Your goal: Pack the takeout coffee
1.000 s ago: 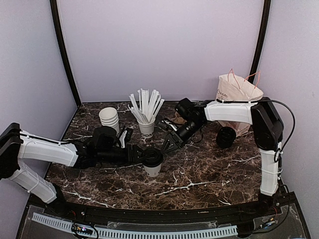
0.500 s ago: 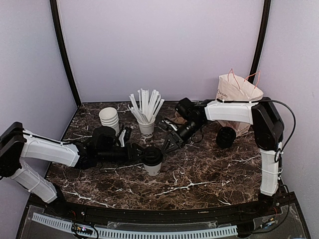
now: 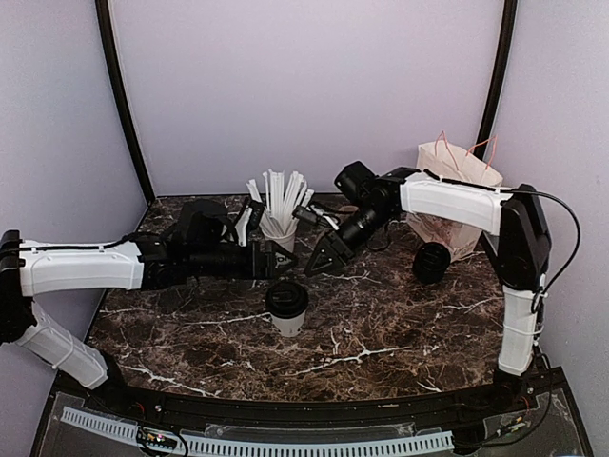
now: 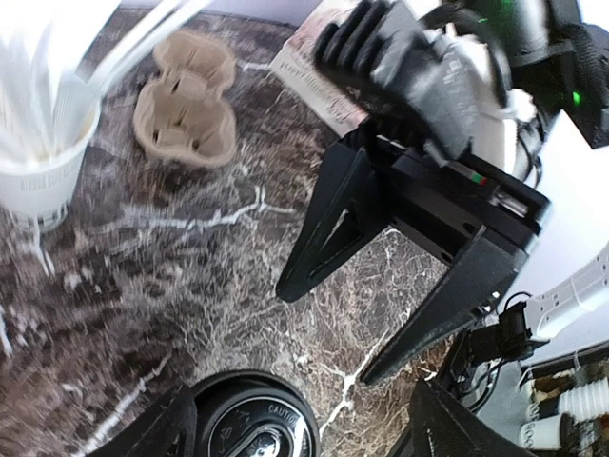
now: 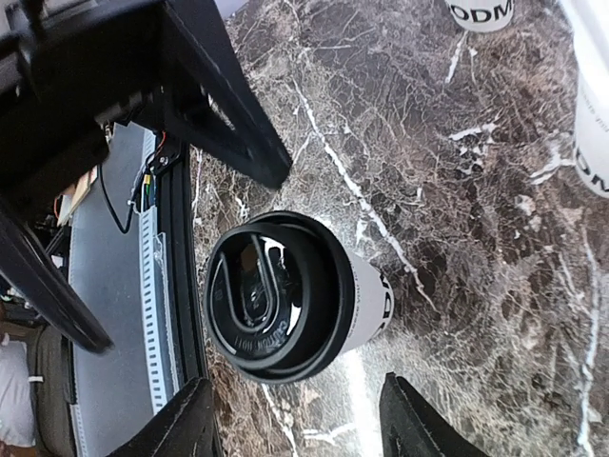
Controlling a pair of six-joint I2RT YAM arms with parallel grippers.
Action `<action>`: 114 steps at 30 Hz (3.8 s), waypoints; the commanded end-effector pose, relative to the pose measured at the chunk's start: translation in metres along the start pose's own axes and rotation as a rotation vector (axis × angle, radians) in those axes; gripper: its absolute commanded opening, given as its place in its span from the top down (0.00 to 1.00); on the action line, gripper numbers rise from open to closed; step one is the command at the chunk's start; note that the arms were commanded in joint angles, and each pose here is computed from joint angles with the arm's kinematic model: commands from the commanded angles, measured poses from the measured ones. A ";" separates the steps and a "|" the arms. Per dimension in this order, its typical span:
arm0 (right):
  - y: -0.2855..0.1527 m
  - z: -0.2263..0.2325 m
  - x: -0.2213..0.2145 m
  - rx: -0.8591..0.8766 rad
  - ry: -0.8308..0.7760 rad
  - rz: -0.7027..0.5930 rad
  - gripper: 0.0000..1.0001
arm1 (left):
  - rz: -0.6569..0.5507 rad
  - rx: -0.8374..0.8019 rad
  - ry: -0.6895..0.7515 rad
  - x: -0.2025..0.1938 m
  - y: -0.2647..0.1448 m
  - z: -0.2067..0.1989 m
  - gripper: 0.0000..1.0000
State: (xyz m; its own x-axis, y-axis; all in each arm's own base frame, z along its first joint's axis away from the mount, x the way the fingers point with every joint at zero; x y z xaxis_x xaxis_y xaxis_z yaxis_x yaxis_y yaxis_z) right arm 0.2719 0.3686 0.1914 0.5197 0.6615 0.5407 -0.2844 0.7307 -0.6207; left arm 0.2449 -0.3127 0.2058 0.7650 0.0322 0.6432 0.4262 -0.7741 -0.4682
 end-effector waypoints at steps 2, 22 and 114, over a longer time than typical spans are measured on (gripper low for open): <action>-0.054 0.031 0.007 -0.087 -0.147 -0.065 0.39 | 0.037 -0.011 0.245 0.008 -0.021 -0.017 0.20; -0.119 0.047 -0.081 -0.437 -0.396 -0.125 0.35 | 0.425 -0.018 0.579 -0.030 0.008 -0.019 0.18; -0.197 0.045 -0.069 -0.697 -0.385 -0.153 0.36 | 0.102 0.867 -0.052 0.043 -0.188 0.235 0.33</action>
State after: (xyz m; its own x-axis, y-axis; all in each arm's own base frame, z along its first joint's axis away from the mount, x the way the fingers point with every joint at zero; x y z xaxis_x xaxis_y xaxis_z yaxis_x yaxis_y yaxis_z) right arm 0.2495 0.2058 0.2688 0.2432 0.6091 0.7549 0.2607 0.7085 -0.6557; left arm 0.2999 -0.0159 0.1798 0.8574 0.0403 0.5131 0.5133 0.0059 -0.8582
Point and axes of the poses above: each gripper's point midway between its finger pads, its own y axis out along the fingers, its own z axis along the line the jaws close on, x = y × z, the point moved 4 cm from there along -y, back along the fingers, and after that the axes turned 1 degree about y, right-handed, at the moved point
